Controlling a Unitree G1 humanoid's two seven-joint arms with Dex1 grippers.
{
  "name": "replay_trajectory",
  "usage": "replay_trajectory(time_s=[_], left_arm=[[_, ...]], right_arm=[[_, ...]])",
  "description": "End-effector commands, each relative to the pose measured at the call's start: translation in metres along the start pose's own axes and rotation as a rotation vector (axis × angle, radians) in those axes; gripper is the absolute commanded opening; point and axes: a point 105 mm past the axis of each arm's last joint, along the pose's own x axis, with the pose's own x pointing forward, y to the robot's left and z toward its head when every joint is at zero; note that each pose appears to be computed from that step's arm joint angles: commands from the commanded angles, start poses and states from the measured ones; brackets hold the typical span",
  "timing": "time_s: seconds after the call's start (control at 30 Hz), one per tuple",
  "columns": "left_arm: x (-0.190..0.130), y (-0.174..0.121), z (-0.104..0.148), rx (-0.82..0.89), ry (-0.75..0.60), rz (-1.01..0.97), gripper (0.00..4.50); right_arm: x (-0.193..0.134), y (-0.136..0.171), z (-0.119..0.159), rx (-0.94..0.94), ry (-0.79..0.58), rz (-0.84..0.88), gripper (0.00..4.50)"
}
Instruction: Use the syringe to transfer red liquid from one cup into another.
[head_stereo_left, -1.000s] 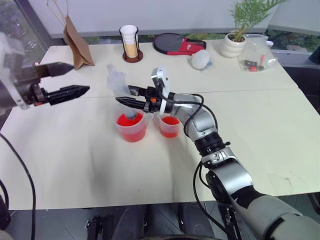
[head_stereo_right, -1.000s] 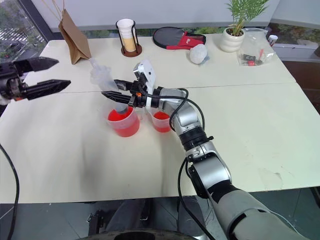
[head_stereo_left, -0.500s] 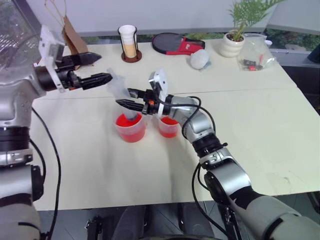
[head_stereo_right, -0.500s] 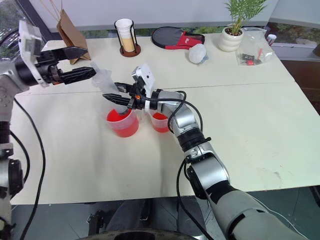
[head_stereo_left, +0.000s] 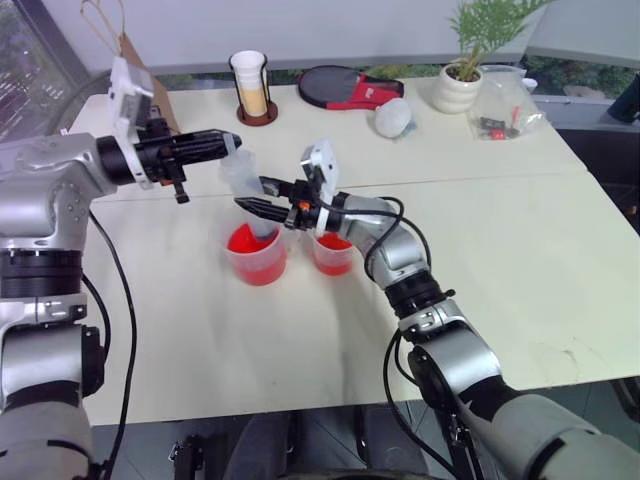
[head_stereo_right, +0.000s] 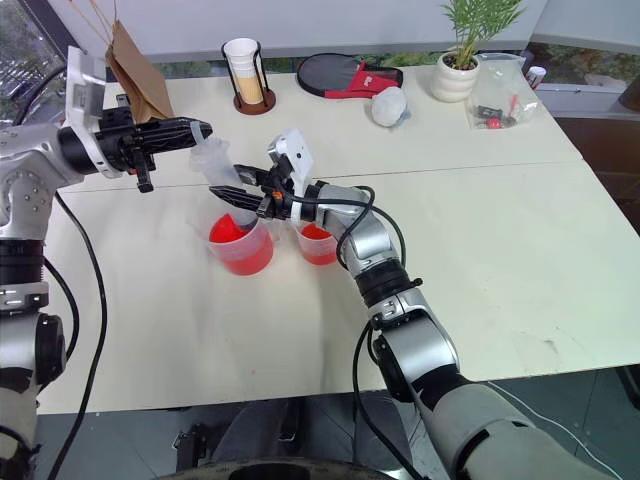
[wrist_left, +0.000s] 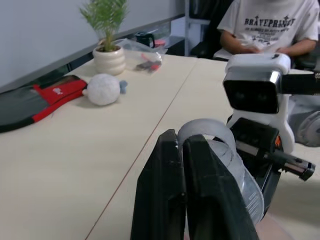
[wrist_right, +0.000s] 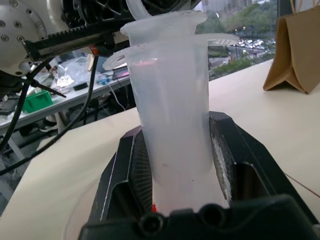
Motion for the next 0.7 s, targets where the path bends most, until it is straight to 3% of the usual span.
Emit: replay_trajectory(time_s=[0.03,0.43,0.7], left_arm=[[-0.008,0.003,0.040,0.078,-0.096,0.033,0.03],[-0.014,0.007,0.084,0.125,-0.218,0.049,0.03],[-0.019,0.010,0.082,0.091,-0.234,0.063,0.03]], right_arm=[[0.010,0.017,0.010,-0.041,-0.032,0.075,1.30],[0.015,0.034,0.005,-0.020,-0.032,0.115,1.30],[0.016,0.036,0.008,-0.015,-0.042,0.121,1.30]])
